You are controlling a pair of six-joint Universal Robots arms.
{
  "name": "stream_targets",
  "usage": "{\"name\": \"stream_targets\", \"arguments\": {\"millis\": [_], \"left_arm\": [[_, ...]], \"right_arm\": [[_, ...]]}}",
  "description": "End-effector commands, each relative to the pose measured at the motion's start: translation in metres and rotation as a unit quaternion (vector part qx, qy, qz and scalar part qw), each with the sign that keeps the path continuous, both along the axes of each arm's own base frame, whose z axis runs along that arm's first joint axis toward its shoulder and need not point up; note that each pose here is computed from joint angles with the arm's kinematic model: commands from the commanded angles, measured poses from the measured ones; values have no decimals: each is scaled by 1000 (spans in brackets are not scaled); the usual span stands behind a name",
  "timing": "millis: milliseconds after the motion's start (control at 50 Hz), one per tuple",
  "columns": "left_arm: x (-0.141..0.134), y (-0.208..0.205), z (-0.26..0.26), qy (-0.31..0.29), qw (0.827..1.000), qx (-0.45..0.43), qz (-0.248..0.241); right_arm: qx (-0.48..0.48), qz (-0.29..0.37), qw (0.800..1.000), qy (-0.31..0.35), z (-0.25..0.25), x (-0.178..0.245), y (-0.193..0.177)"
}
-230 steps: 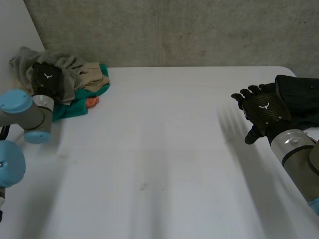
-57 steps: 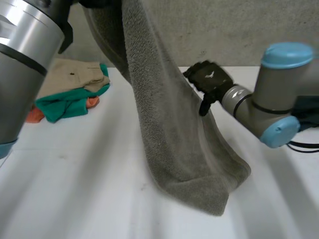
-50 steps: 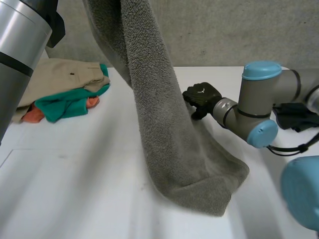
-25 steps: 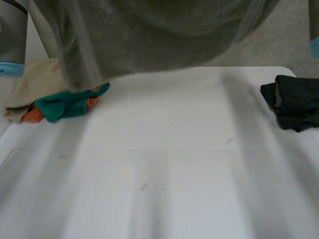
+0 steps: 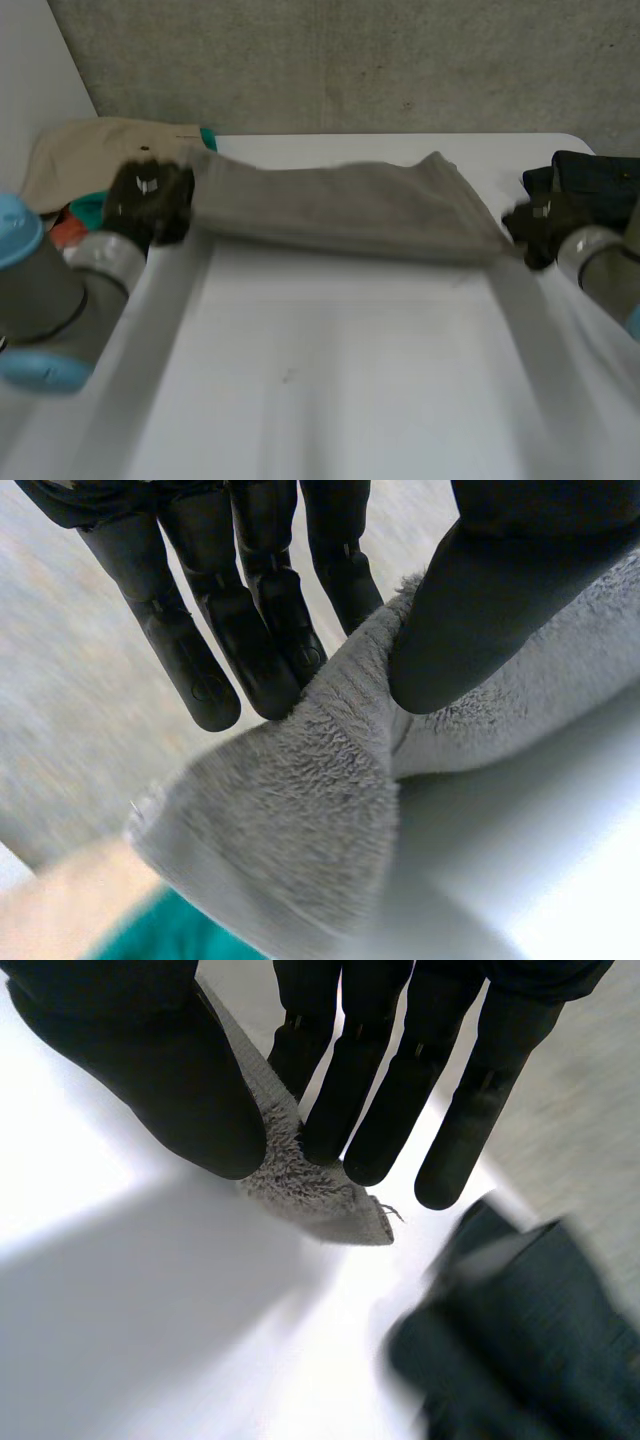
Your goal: Fold the laundry.
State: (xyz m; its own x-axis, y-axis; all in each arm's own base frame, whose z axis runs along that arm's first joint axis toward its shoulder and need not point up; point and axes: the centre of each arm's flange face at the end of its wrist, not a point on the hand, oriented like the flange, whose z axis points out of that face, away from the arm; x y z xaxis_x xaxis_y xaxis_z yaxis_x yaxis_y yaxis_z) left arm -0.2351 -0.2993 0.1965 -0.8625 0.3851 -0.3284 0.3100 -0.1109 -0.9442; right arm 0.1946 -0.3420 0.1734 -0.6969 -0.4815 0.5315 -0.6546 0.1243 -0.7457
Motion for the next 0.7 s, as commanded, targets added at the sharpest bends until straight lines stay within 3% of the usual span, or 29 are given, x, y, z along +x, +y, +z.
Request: {"name": "stream_targets", "arguments": {"millis": [20, 120, 160, 240, 360, 440, 580, 700], "left_arm": [[25, 86, -15, -173, 978, 112, -29], [38, 142, -25, -287, 923, 238, -93], [38, 141, -24, -299, 919, 235, -99], [32, 115, -21, -299, 931, 186, -92], [11, 42, -13, -272, 959, 52, -54], [-6, -3, -9, -244, 969, -31, -34], [-27, -68, -22, -205, 974, -92, -12], [-45, -94, -34, -201, 974, -103, 5]], "right_arm": [[143, 35, 981, 127, 9, -27, 87], [149, 69, 971, 173, 36, -33, 130], [132, 68, 973, 178, 41, -34, 130], [114, 61, 975, 180, 31, -33, 116], [63, 17, 991, 117, 8, -17, 58], [4, -3, 995, 97, 5, -1, 26], [-88, -8, 993, 84, 4, 22, -20], [-149, 5, 987, 67, -12, 41, -60]]}}
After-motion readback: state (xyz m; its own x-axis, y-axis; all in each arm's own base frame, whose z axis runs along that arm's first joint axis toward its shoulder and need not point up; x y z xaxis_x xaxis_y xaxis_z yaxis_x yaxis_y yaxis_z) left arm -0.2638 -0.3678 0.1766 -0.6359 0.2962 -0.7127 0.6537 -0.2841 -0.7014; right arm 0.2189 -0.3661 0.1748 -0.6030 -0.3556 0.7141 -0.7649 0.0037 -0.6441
